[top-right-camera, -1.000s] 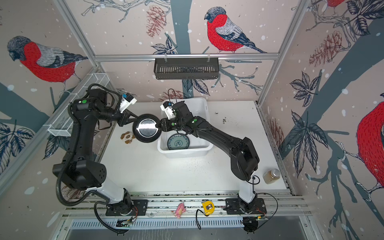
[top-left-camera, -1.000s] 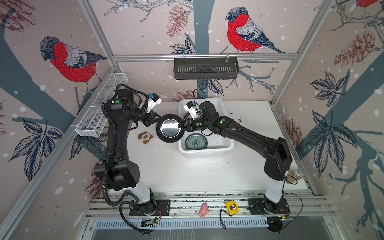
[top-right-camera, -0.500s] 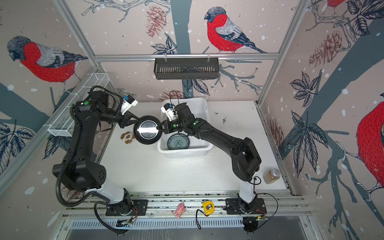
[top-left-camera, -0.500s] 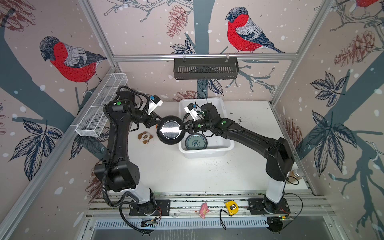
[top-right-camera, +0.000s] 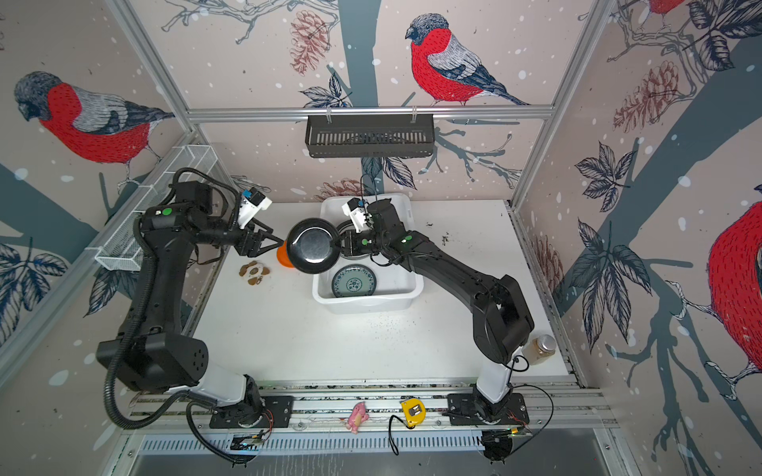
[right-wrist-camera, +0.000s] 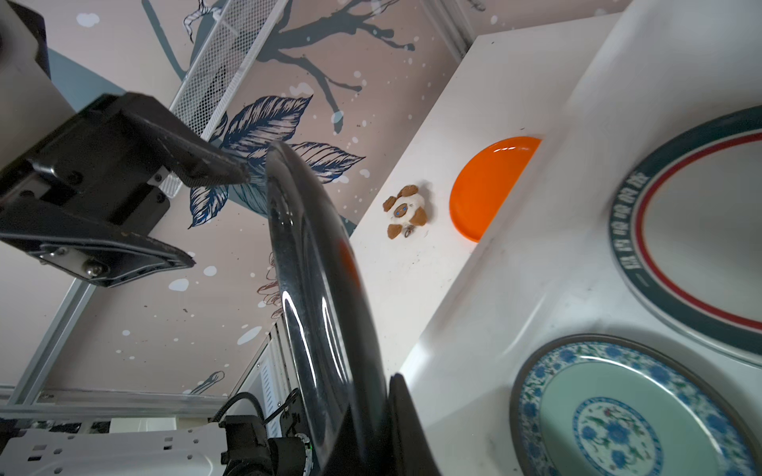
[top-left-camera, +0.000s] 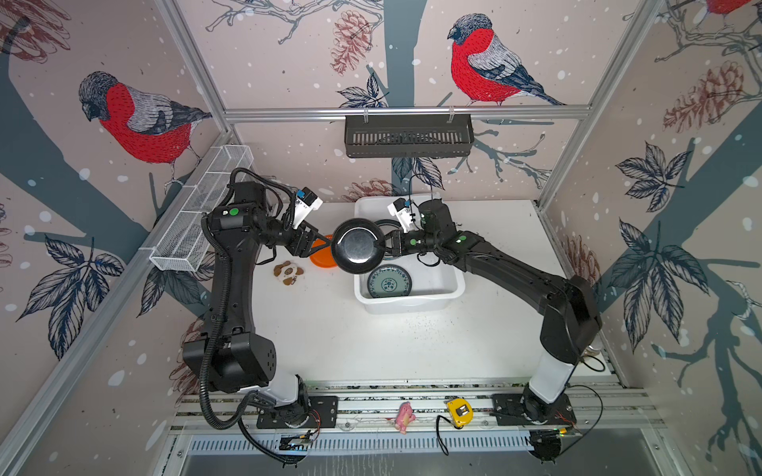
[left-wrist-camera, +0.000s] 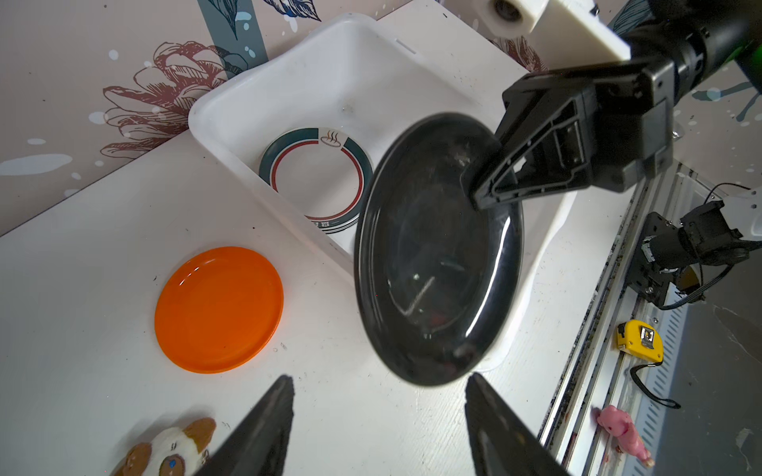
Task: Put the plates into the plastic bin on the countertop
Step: 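Grip the black plate's rim with the right gripper and open the left gripper, then carry the black plate into the bin with the right gripper while the left withdraws, then lower the black plate flat beside the blue-floral plate with the right gripper, then open the right gripper and raise it out of the bin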
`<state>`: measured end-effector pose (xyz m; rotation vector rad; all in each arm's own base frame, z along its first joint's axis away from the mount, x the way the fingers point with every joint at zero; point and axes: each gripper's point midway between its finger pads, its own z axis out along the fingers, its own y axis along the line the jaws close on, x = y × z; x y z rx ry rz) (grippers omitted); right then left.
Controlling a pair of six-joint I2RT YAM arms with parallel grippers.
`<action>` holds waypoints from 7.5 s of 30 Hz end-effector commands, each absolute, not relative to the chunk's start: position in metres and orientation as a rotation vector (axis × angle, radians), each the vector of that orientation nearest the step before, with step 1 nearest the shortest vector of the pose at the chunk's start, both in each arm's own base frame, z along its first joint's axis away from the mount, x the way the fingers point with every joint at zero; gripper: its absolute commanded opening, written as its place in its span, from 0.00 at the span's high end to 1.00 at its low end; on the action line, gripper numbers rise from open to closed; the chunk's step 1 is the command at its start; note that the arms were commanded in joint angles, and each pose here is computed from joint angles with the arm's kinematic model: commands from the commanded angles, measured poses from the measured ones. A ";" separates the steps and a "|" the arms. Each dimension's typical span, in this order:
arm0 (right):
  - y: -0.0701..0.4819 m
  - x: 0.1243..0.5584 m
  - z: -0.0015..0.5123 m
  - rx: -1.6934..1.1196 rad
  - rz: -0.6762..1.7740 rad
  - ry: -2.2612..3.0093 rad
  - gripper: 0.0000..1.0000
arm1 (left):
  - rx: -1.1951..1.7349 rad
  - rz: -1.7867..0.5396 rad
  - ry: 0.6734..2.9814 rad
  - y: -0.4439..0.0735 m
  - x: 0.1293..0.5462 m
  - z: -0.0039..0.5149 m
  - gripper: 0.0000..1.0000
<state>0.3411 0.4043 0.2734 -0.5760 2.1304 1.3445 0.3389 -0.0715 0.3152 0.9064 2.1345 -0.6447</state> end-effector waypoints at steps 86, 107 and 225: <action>0.324 0.377 0.112 -0.519 0.906 2.864 0.95 | 0.438 -0.273 2.090 -0.019 0.417 0.317 0.23; 0.332 0.379 0.077 -0.526 0.931 2.952 0.92 | 0.433 -0.318 2.125 -0.021 0.423 0.301 0.24; 0.325 0.394 0.286 -0.401 0.900 2.196 0.67 | 0.418 -0.260 2.543 -0.004 0.445 0.210 0.14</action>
